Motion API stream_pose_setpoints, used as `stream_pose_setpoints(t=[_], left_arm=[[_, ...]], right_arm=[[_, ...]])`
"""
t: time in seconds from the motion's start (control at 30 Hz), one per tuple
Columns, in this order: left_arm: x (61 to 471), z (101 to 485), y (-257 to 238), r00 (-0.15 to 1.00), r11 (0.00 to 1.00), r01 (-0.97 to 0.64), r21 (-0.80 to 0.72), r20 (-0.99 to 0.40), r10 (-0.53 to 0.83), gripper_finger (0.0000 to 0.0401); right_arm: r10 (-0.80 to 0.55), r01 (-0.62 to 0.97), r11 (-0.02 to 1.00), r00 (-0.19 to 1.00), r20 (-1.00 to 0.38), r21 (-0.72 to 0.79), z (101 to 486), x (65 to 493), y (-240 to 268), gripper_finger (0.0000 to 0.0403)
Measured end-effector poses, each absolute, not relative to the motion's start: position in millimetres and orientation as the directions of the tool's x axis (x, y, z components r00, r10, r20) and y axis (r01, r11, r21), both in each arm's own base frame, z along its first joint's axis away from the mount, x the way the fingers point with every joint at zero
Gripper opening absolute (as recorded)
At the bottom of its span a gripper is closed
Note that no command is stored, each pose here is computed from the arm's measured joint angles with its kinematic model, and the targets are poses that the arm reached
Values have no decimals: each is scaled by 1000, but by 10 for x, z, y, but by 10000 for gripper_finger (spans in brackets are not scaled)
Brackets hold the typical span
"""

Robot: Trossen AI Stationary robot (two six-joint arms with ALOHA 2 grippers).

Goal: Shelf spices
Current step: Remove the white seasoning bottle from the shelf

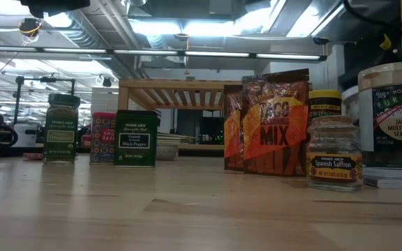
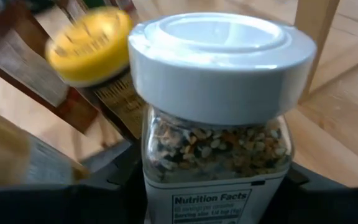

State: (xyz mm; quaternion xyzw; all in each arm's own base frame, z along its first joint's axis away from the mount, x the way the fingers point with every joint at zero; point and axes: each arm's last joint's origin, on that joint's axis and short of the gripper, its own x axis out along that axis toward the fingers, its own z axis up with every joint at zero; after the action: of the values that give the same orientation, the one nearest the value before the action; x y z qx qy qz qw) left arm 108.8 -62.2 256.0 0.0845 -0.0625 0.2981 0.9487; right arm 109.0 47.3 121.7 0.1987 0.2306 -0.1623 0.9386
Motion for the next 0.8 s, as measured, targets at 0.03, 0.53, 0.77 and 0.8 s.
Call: stream_pose_setpoints(t=[0.03,0.53,0.77,0.8], left_arm=[[1088,2561,-622,814,808,-577,123,169,555,340],[1088,2560,-622,814,818,-571,66,169,555,340],[1088,2561,-622,814,818,-571,66,169,555,340],[1088,2560,-622,814,818,-572,66,169,556,340]], right_arm=[[-219,401,871,833,-509,283,1198,1093,475,206],[-254,423,883,793,-554,202,1066,1167,517,236],[-195,393,890,786,-587,230,1046,1166,535,245],[-188,389,891,786,-589,235,1047,1167,538,245]])
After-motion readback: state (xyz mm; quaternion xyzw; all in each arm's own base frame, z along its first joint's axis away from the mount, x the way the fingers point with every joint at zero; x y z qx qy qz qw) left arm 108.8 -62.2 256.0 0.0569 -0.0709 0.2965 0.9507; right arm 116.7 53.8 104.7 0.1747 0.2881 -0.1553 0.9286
